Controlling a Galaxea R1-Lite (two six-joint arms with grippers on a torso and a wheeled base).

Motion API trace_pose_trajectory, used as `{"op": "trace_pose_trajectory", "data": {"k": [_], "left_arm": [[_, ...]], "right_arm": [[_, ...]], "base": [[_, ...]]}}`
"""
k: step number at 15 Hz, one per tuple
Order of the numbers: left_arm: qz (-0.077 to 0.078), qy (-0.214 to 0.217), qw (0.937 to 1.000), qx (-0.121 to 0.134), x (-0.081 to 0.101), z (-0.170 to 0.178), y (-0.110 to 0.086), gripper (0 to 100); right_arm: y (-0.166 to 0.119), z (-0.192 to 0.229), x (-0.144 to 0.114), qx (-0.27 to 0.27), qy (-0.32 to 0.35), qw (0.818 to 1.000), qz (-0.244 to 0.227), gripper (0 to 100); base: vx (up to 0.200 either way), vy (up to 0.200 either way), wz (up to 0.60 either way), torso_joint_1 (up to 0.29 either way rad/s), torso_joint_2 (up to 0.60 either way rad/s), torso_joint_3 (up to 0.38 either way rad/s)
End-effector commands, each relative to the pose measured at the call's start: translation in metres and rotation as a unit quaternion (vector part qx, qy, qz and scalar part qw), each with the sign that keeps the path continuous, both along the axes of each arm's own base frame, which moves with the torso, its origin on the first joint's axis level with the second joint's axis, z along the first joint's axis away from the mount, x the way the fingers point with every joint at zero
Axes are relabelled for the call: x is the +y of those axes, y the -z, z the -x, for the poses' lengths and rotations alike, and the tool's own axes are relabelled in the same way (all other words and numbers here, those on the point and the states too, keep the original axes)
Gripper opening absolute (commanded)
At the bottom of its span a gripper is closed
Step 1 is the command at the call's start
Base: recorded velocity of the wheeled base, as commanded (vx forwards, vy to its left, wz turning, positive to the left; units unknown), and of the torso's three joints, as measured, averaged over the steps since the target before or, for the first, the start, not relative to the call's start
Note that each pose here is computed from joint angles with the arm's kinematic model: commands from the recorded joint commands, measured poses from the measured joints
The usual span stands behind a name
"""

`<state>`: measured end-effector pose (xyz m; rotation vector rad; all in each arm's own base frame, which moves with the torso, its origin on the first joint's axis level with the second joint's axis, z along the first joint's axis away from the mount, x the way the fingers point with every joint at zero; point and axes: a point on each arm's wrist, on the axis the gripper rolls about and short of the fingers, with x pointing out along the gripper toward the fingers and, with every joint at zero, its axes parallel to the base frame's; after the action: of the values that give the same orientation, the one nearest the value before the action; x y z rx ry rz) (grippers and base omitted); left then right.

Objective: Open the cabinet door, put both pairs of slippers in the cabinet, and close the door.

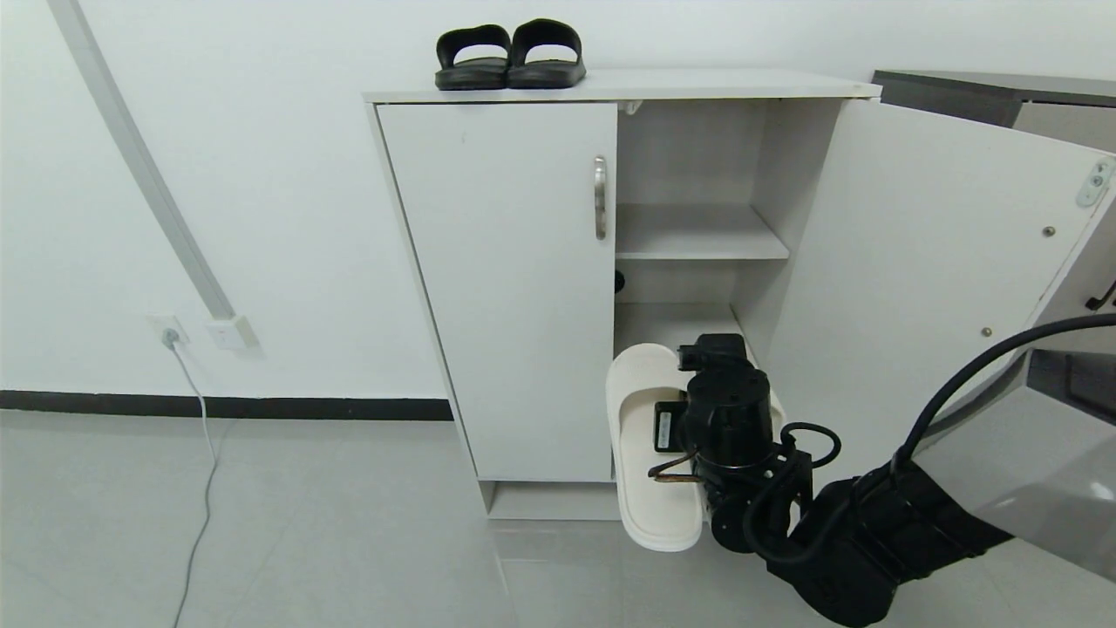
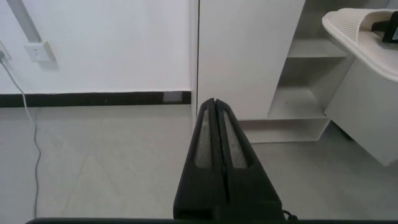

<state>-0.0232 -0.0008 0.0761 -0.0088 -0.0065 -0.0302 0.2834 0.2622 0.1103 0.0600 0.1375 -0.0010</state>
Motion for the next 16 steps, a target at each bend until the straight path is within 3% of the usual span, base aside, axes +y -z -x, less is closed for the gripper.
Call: {"op": "trace_pose_trajectory", "data": {"k": [1,3,16], "left_arm": [[0.0,0.0,1.0,0.002,0.0,0.0,0.0,0],[0.0,0.0,1.0,0.001,0.0,0.0,0.0,0],[-0.001,0.0,1.0,0.002,0.0,0.0,0.0,0]], "right_arm": [[0.0,0.0,0.0,0.0,-0.001,1.0,-0.001,0],[0.001,0.0,0.0,0.001,-0.001,1.0,0.001,0],[0.022,-0.01,-0.01,0.024,0.013,0.999,0.026,0]], "base": [[0.0,-0.2,0.0,0.002,0.0,0.002],[0.0,-0.2,0.0,0.005,0.0,0.005],[0.0,0.0,0.0,0.0,0.0,0.0]]}}
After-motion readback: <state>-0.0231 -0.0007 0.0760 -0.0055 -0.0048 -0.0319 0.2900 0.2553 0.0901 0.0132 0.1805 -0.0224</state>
